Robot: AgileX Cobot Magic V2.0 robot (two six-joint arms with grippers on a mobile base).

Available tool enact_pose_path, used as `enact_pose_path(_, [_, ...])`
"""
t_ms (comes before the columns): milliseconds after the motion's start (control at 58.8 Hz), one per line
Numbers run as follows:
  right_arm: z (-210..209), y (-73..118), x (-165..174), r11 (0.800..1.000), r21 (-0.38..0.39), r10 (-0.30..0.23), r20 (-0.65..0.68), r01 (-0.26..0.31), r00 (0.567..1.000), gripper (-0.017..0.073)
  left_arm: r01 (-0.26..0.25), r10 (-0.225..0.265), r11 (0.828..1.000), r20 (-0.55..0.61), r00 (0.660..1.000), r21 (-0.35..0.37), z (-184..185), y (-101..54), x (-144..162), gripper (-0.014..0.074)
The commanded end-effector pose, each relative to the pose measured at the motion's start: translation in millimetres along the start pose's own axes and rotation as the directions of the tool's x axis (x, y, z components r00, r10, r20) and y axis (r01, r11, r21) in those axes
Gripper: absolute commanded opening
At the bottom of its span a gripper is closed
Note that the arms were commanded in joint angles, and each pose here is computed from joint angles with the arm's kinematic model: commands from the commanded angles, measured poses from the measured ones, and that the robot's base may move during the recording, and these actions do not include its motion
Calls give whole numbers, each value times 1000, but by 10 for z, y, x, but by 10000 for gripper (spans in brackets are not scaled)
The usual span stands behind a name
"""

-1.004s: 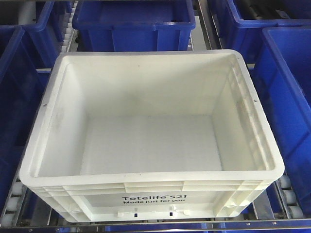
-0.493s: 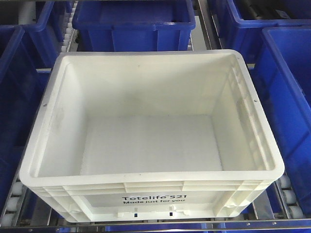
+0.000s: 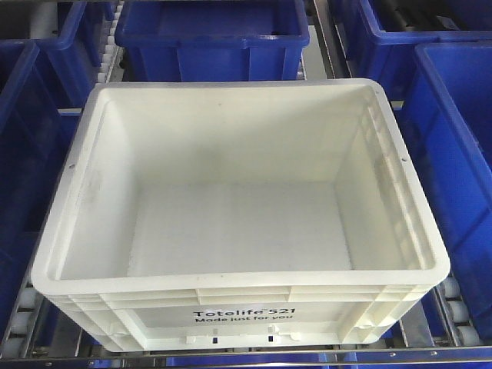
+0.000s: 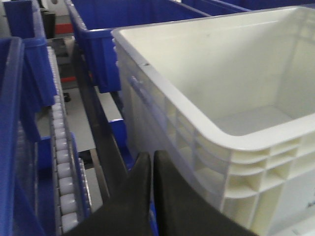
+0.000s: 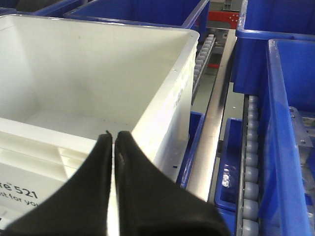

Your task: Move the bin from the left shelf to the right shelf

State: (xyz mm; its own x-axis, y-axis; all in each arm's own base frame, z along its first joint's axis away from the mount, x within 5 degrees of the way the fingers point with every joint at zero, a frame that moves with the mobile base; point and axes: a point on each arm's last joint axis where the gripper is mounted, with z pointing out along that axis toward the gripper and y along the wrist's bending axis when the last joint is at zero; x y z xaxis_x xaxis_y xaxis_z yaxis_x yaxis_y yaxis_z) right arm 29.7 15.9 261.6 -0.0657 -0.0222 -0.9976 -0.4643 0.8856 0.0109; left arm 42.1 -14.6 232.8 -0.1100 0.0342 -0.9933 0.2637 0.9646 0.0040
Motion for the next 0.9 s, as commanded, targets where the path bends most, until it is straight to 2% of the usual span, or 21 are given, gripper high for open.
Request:
enact_pose_path(0, [-13, 0, -141, 1000, 2, -11, 88, 11, 996, -8, -3, 15, 997, 170, 985, -73, -16, 46, -113, -6])
enact_pose_path(85, [-13, 0, -141, 1000, 2, -11, 88, 11, 996, -8, -49, 75, 991, 209, 975, -127, 39, 81, -11, -6])
enact_pose_path(170, [-13, 0, -141, 1000, 2, -11, 88, 11, 996, -8, -91, 137, 982, 294, 946, -164, 80, 99, 77, -6])
enact_pose_path(238, [-13, 0, -141, 1000, 2, -11, 88, 11, 996, -8, -88, 147, 980, 352, 924, -178, 101, 106, 160, -6])
enact_pose_path(340, [-13, 0, -141, 1000, 2, -11, 88, 11, 996, -8, -108, 167, 977, 354, 920, -182, 96, 102, 145, -6])
enact_pose_path(595, [-13, 0, -141, 1000, 2, -11, 88, 11, 996, -8, -38, 72, 989, 245, 967, -141, 134, 100, 257, -6])
enact_pose_path(664, [-13, 0, -141, 1000, 2, -11, 88, 11, 996, -8, -25, 56, 990, 226, 973, -138, 139, 100, 277, -6])
enact_pose_path(817, [-13, 0, -141, 1000, 2, -11, 88, 11, 996, -8, 59, -27, 986, 202, 979, -154, 143, 120, 309, -6])
enact_pose_path(885, [-13, 0, -141, 1000, 2, -11, 88, 11, 996, -8, 68, -34, 984, 204, 978, -162, 143, 125, 309, -6])
